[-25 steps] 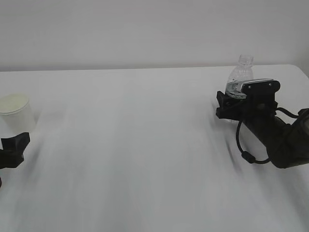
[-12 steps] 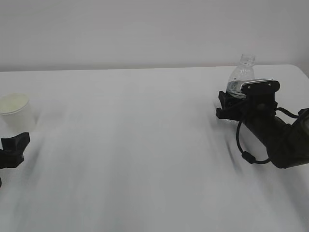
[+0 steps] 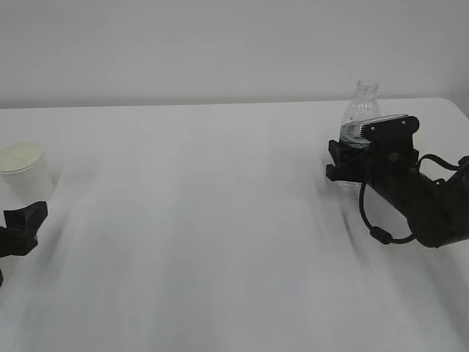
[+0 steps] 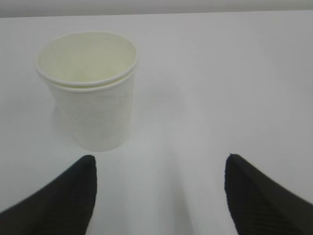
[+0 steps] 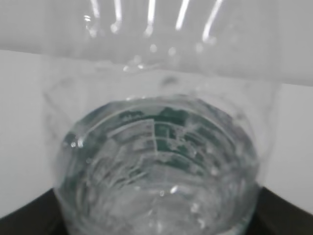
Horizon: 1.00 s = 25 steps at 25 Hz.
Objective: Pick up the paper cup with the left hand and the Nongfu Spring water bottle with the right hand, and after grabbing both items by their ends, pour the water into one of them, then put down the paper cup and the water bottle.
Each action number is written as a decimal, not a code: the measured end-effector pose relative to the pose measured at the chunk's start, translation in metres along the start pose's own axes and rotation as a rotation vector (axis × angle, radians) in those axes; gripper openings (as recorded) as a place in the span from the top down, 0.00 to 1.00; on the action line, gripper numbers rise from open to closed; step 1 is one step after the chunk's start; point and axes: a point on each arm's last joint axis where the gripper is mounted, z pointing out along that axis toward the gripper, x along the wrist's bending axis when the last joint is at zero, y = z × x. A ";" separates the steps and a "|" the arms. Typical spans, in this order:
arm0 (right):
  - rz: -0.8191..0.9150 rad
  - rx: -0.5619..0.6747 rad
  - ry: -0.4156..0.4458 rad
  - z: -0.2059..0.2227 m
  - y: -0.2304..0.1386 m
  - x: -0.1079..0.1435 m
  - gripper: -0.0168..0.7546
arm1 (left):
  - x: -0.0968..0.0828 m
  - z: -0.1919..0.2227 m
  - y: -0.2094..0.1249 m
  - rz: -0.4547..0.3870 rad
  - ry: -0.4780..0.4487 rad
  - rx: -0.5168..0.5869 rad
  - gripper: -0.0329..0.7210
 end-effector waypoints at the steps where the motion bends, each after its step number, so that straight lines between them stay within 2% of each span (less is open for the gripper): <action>1: -0.002 0.006 0.002 0.000 0.002 0.000 0.36 | 0.000 0.000 0.000 0.000 0.000 0.000 0.18; 13: -0.020 -0.032 0.014 -0.002 0.022 0.000 0.36 | 0.000 0.000 0.000 0.000 -0.001 0.000 0.18; 25: -0.034 -0.036 0.041 -0.031 0.032 0.003 0.36 | 0.000 0.000 0.000 0.000 -0.001 0.000 0.18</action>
